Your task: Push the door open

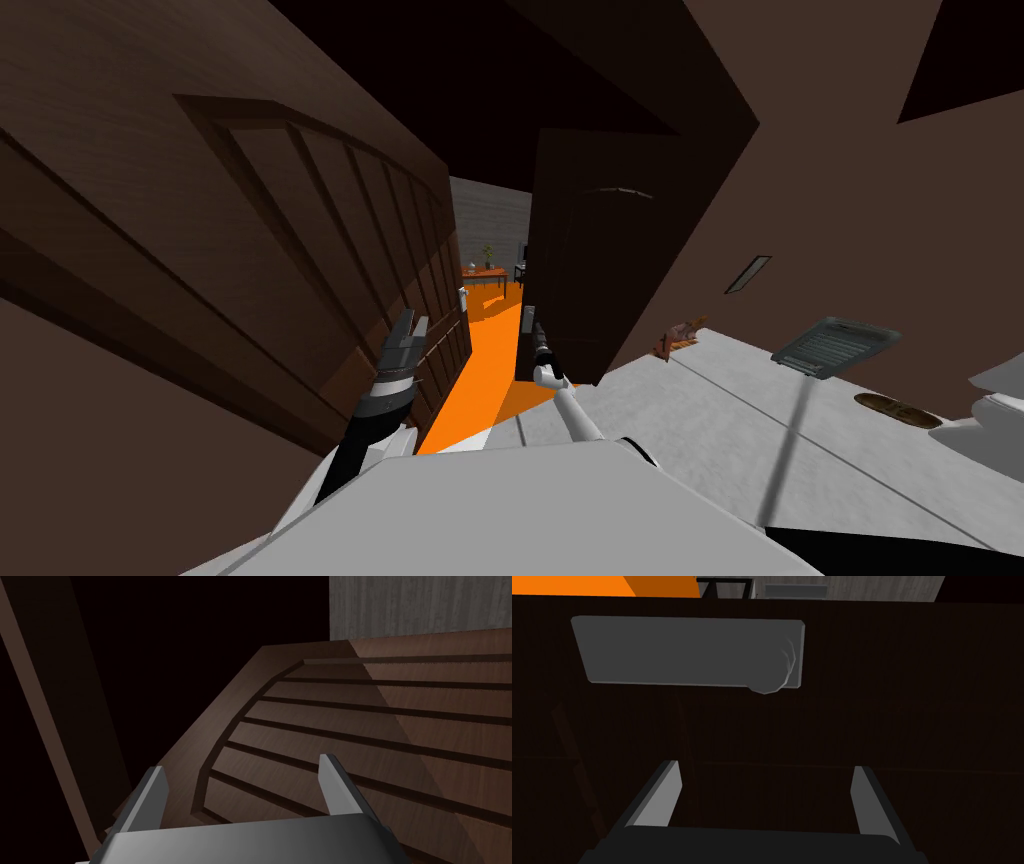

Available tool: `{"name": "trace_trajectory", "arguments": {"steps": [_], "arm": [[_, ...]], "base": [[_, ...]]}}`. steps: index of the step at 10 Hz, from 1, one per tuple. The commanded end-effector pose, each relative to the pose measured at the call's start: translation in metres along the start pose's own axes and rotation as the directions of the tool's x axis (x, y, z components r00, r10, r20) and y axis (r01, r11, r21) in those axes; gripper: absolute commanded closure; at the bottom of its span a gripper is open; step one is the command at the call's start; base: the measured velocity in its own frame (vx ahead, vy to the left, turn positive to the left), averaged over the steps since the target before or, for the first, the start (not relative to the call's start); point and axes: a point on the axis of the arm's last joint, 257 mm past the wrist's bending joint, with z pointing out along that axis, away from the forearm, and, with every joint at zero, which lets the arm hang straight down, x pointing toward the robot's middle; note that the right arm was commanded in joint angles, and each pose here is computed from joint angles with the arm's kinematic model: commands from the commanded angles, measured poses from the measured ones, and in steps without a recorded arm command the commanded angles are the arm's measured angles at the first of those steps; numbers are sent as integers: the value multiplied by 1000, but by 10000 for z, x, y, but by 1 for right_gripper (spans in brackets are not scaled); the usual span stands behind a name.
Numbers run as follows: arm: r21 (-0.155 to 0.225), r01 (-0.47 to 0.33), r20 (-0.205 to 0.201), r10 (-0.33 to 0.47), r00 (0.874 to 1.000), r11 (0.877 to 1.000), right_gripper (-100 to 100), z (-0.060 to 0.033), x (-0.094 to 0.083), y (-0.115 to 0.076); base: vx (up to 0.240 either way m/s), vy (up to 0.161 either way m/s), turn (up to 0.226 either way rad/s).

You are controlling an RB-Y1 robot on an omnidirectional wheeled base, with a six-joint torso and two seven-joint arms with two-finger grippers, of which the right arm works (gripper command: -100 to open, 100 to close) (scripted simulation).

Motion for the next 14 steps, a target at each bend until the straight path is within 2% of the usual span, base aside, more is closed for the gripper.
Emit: {"name": "trace_trajectory", "arguments": {"steps": [1, 2, 6, 12, 13, 14], "arm": [[0, 0, 0, 0, 1000, 1000, -100, 0, 0, 0], [-2, 12, 7, -12, 1000, 1000, -100, 5, -87, 2], [-6, 20, 18, -20, 1000, 1000, -100, 10, -177, 7], [-8, 5, 25, -5, 1000, 1000, -100, 1, -154, 1], [-8, 5, 25, -5, 1000, 1000, 100, 1, -154, 1], [-8, 5, 25, -5, 1000, 1000, 100, 1, -154, 1]], "base": [[-91, 29, -7], [94, -10, 25], [176, -6, 24], [188, 3, 23], [-12, -1, -8], [-38, 1, 3]]}}
